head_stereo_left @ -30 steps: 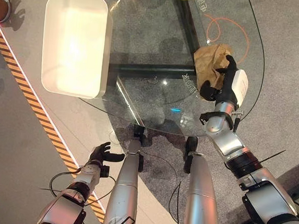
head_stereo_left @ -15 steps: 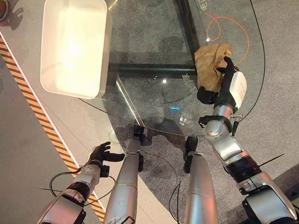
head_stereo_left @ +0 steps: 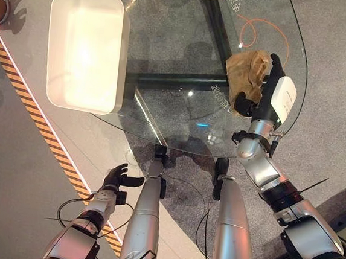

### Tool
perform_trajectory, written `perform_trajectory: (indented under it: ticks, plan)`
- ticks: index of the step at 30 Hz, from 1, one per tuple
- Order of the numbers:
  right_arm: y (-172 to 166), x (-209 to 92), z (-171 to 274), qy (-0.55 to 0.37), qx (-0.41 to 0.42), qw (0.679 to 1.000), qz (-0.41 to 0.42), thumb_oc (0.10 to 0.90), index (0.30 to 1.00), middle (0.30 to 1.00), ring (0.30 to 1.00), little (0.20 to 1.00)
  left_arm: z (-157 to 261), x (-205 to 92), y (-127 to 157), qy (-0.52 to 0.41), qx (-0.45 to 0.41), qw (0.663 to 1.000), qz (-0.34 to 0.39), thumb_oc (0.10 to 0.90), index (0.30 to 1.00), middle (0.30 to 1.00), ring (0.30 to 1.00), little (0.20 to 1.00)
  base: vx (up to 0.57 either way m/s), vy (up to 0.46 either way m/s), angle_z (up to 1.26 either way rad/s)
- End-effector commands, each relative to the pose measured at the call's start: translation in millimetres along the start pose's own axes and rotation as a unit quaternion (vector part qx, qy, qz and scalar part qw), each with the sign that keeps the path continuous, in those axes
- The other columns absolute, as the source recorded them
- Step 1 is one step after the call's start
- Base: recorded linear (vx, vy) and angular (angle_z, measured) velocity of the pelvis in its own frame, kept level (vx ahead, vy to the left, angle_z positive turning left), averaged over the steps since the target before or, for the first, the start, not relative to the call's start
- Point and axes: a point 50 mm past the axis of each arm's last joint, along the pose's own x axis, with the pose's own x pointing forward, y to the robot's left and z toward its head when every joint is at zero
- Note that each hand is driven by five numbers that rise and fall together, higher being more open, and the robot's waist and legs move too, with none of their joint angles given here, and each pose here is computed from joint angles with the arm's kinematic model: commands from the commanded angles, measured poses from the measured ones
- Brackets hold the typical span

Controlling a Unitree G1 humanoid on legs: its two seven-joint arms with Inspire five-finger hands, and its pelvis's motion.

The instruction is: Wipe the table with a cloth and put it in the basket.

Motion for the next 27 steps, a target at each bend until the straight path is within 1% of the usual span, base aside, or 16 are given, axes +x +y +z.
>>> perform_trajectory:
  ticks: [1,15,27]
  plan:
    - [-24.3,7.6,31.7,-0.093,0.042,0.991,-0.088,0.8,0.9,0.9,0.9,0.9,-28.7,-4.9,12.6,0.044,0.003,0.998,0.034,0.8,0.9,0.9,0.9,0.9,0.0,0.0,0.0]
    - [-1.9,1.7,11.4,-0.037,0.011,0.999,-0.02,0.8,0.9,0.9,0.9,0.9,-23.2,-3.3,14.7,0.041,0.011,0.999,0.031,0.8,0.9,0.9,0.9,0.9,0.0,0.0,0.0]
    - [11.0,8.7,10.8,-0.019,-0.023,0.999,0.019,0.8,0.9,0.9,0.9,0.9,-17.5,-1.5,11.9,0.04,0.018,0.999,0.02,0.8,0.9,0.9,0.9,0.9,0.0,0.0,0.0]
